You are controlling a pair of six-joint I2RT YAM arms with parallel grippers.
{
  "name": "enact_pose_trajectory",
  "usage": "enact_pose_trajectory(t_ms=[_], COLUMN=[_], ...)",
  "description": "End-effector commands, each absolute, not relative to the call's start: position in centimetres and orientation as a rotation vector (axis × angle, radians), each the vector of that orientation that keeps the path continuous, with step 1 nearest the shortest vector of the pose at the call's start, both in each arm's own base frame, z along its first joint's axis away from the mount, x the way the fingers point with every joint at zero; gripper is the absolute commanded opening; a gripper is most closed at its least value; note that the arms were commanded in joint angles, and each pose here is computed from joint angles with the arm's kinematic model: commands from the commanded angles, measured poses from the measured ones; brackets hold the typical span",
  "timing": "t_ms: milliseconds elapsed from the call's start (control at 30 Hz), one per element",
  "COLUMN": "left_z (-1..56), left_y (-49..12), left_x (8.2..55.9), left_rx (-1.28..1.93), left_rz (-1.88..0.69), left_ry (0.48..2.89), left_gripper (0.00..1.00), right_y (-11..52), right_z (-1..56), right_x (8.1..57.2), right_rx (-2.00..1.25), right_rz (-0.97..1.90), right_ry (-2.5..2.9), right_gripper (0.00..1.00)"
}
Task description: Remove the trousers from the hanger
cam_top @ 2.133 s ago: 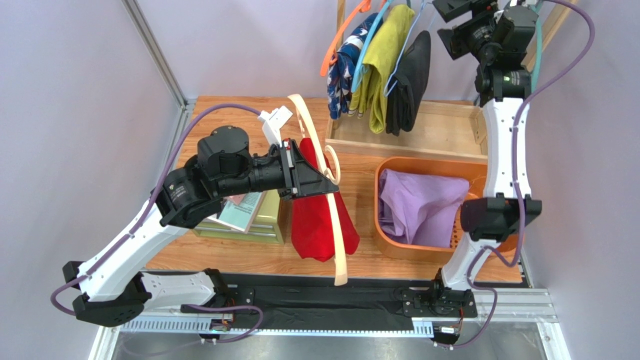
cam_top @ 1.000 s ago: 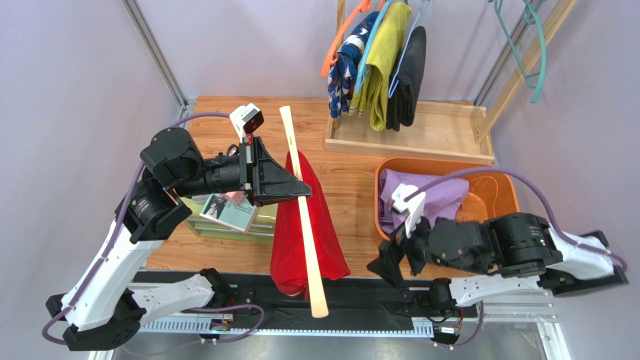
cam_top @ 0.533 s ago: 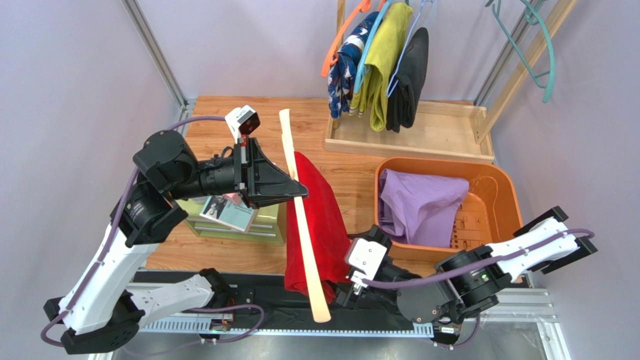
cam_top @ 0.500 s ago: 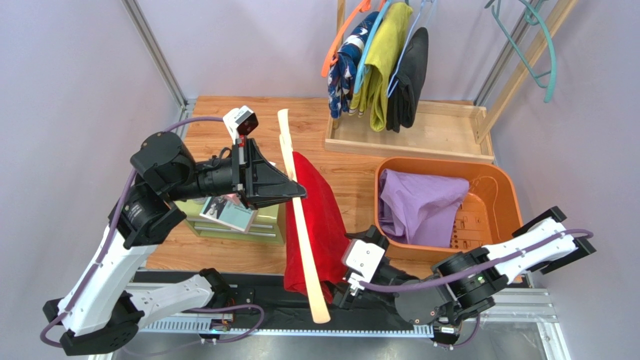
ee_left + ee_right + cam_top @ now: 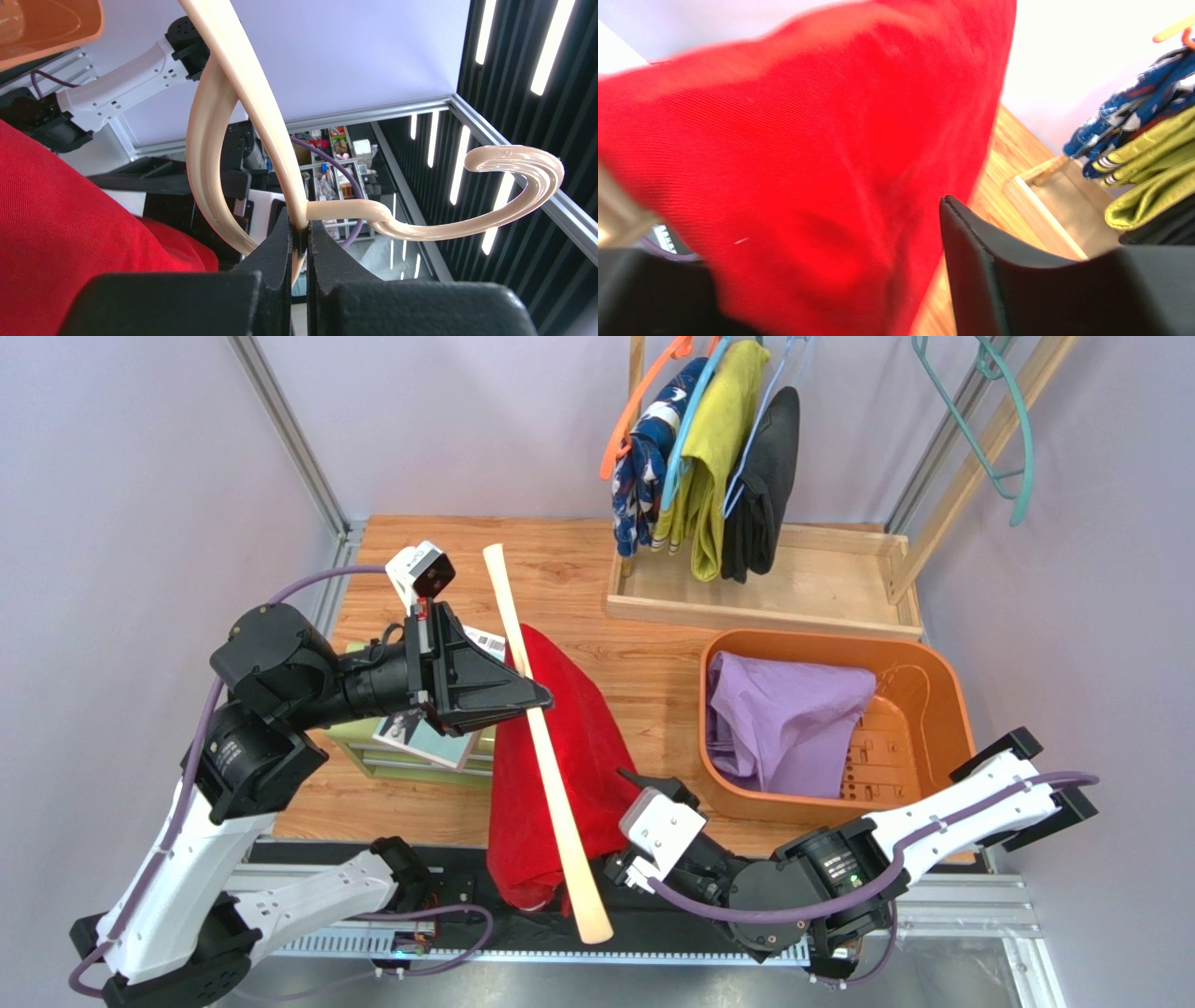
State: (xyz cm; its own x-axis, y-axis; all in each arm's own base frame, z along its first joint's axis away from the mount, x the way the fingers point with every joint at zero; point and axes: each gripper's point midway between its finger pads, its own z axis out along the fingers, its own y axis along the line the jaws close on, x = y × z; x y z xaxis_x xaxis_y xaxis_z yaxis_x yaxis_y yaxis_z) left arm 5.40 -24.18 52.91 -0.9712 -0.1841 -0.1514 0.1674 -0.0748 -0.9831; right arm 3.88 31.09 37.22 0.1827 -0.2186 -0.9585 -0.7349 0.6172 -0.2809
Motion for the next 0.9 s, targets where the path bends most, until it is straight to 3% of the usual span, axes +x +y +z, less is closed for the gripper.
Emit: enact_pose_trajectory(t_ms=[0,33,67,167,867], left_z=[55.7,55.6,55.5,54.8,43.1], left_y=[-23.1,-23.1,-23.2,-23.6,-22.4], left_x=[4.2,4.3,4.4,5.0,6.4], left_rx=[0.057,0.055,0.054,0.043,-0.153], left_rz=[-2.219,-2.218,-2.215,-2.178,-1.949], left_ry=[1.794,1.797,1.799,1.819,1.989], left_gripper=[0.0,0.0,0.0,0.0,0.0], right_y=[31.3,31.4,31.5,32.1,26.4], right_z=[40.0,40.2,40.4,41.4,60.1], right_x=[3.7,3.5,3.4,3.1,6.3], right_rx=[-0.796,-0.792,-0.785,-0.78,-0.452], right_rz=[0.59,0.612,0.633,0.67,0.85], right_ry=[1.343,1.335,1.33,1.315,1.171], right_gripper=[0.44,0.34,0.16,0.0,0.0])
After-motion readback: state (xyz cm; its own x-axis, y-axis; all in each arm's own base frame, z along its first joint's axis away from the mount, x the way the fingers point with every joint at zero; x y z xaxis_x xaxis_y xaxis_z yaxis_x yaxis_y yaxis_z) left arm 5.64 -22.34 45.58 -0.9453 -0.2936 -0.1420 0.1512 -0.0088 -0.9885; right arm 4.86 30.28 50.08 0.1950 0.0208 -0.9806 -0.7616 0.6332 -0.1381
